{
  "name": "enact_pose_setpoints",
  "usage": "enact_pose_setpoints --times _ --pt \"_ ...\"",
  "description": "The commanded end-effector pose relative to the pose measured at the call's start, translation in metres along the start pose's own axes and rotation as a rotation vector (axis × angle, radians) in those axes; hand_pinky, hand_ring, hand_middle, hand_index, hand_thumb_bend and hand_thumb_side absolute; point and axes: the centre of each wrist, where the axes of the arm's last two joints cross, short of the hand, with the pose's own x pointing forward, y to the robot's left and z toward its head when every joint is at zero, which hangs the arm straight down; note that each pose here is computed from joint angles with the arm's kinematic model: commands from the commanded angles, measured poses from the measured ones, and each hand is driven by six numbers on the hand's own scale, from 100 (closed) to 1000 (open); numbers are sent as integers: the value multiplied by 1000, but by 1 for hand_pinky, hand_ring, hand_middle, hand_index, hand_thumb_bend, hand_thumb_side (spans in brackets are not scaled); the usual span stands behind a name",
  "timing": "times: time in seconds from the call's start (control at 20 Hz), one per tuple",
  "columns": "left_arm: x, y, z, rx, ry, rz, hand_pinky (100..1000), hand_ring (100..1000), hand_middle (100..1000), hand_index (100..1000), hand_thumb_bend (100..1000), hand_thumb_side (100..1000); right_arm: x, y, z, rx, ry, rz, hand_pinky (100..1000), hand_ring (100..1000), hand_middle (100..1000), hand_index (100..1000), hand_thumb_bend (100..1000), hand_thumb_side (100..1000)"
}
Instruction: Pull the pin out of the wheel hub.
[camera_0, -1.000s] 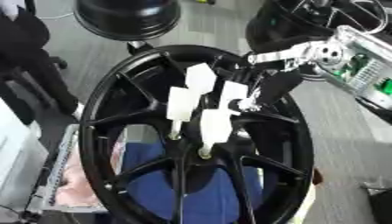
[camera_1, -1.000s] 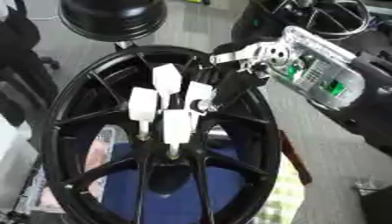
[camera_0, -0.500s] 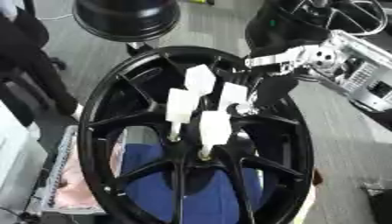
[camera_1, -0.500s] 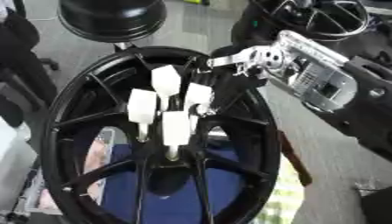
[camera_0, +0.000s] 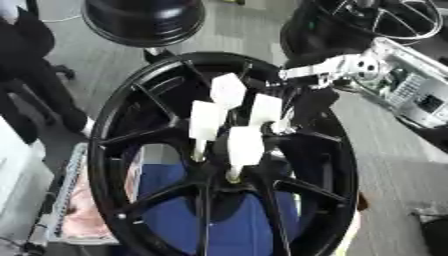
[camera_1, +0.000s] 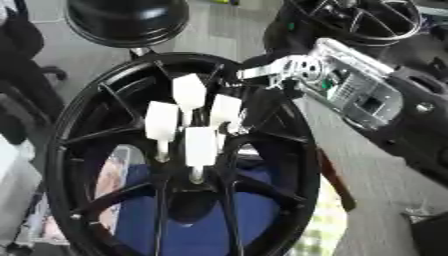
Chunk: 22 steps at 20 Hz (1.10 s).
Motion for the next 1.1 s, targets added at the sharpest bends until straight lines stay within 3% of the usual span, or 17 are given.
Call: enact_pose_setpoints --times 0.05,0.2,0.3,0.55,0.85,1.1 --pt "6 2 -8 -6 -35 -2 760 818 738 849 188 602 1 -8 8 -26 20 -21 847 833 645 778 301 426" --pt "6 2 -7 -5 -32 -4 760 818 738 849 186 603 3 -9 10 -64 11 -46 840 809 589 730 249 433" --pt "6 2 -7 -5 -32 -4 761 818 738 849 185 603 5 -9 11 -87 7 -66 833 789 552 695 213 382" --pt "6 2 -7 -4 -31 -5 761 818 738 850 183 605 2 -9 11 -118 13 -110 813 731 469 606 100 100" --pt "6 2 -8 -4 -33 -4 762 818 737 851 183 603 0 -11 20 -134 9 -115 803 697 417 554 100 100" --pt "6 2 -8 -7 -31 -3 763 817 737 851 186 597 -4 -25 43 -210 0 -155 792 671 383 521 100 100"
